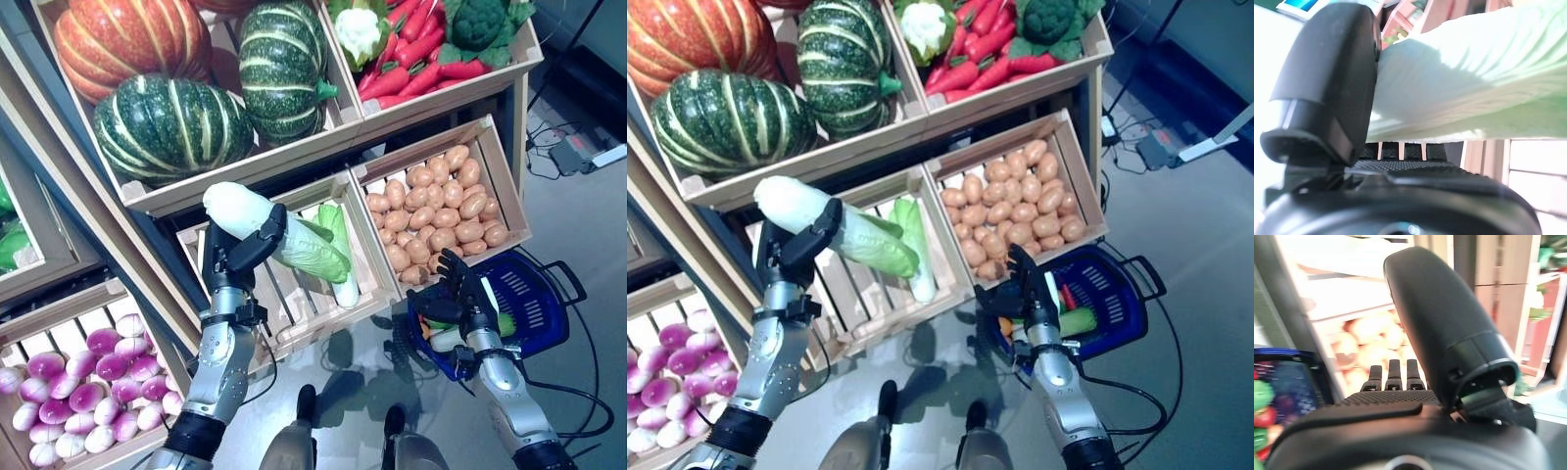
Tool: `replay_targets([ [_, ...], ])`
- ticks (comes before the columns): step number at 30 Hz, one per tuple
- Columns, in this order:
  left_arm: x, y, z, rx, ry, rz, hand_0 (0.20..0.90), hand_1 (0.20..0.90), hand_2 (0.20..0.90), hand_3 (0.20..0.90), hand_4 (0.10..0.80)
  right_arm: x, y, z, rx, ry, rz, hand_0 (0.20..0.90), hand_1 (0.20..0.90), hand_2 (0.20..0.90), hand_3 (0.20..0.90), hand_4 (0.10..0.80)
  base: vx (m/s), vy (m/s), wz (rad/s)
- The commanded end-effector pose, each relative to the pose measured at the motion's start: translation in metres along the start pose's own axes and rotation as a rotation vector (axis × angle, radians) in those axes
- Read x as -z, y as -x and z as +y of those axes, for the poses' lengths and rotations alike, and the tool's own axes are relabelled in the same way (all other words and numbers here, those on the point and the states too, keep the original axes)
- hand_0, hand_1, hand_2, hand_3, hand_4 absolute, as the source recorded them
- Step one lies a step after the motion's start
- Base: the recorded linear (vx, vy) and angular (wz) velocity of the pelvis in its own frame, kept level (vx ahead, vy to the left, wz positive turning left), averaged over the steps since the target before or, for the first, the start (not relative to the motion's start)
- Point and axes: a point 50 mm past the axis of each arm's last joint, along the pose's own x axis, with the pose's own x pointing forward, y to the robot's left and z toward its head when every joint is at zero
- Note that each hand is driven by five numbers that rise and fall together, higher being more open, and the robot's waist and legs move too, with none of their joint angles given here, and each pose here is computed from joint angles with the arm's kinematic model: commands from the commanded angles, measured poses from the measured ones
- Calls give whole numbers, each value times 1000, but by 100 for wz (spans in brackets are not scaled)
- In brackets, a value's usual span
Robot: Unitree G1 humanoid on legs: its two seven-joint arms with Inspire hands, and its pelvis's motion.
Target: Put vegetables into the basket
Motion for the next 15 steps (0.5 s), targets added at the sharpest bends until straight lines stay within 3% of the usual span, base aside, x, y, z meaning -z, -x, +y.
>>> replay_targets([
  [1, -15, -5, -11, 106, 214, -29, 300, 300, 300, 300, 400, -33, 5, 5, -160, -54, -171, 900, 900, 900, 900, 800, 47, -24, -8],
  [15, 13, -5, -16, 232, 6, 231, 300, 300, 300, 300, 400, -42, -8, 21, -577, -45, 45, 900, 900, 900, 900, 800, 4, -3, -1],
])
